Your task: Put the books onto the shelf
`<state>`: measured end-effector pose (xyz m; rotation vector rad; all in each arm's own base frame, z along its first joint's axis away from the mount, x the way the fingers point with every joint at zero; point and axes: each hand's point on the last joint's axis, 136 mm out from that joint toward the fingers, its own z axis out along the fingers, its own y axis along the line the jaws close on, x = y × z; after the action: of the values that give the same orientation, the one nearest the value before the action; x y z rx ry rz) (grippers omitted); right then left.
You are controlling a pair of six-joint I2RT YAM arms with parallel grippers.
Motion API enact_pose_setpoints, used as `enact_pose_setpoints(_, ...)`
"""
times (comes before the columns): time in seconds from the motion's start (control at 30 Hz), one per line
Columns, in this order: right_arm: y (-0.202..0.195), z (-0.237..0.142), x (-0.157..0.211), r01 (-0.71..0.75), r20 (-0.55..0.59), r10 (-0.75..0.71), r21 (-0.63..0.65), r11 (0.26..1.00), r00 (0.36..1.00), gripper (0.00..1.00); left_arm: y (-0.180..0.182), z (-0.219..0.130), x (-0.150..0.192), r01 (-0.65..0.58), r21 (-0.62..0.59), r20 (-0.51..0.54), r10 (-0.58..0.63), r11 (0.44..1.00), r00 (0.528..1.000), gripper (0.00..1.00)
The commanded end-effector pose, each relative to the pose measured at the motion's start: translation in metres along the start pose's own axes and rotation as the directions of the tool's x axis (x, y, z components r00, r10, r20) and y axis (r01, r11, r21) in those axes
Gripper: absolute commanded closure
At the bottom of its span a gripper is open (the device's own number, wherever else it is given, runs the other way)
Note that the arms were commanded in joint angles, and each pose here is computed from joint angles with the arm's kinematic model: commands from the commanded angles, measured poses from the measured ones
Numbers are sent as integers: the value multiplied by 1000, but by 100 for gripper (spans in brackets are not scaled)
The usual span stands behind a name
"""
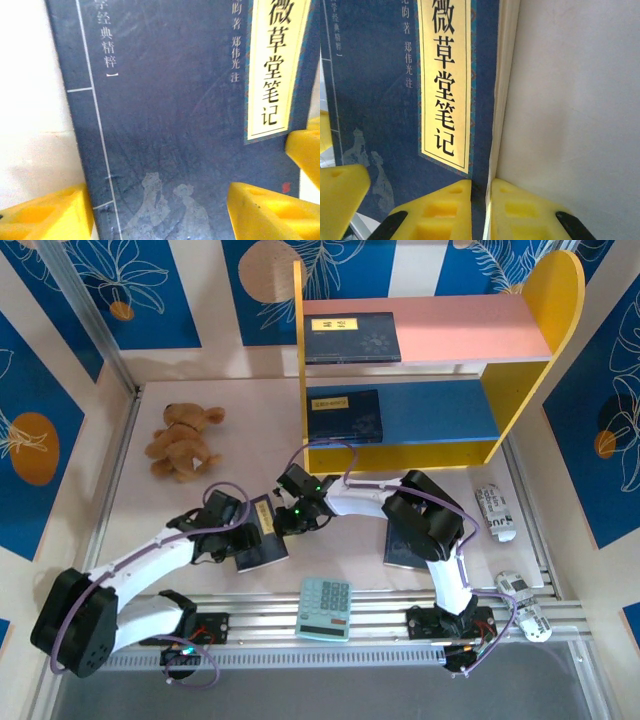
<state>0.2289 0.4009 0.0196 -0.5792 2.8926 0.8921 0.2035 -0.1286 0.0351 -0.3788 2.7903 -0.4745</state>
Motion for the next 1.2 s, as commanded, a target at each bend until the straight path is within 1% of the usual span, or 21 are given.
enact_pose_setpoints(0.0,-19,28,52,-40,-176,44,29,999,983,86,-83,-34,-36,-65,350,131,20,934,991,32)
enact_pose_setpoints(0.2,-15,25,48,-41,-168,42,13,999,985,86,-83,-44,-38,-65,363,155,8,929,988,32)
enact_pose_setpoints(0.5,-15,20,45,-45,-157,47,19,999,986,86,-89,-50,-40,-81,378,166,18,922,986,33)
enact_pose_setpoints(0.63,-17,19,45,-48,-156,51,25,999,986,86,-84,-47,-41,-93,336,160,40,937,986,34)
enact_pose_setpoints(0.73,-20,17,43,-55,-149,59,37,998,987,84,-73,-43,-41,-107,267,155,67,958,986,36)
enact_pose_setpoints(0.83,-26,13,41,-63,-140,69,46,997,988,82,-64,-41,-39,-124,213,146,94,969,985,40)
enact_pose_setpoints(0.93,-29,10,40,-67,-134,73,49,997,988,79,-61,-41,-39,-138,187,145,112,973,983,45)
enact_pose_setpoints(1.17,-32,5,36,-72,-126,79,55,996,989,76,-60,-40,-40,-152,178,149,126,972,981,61)
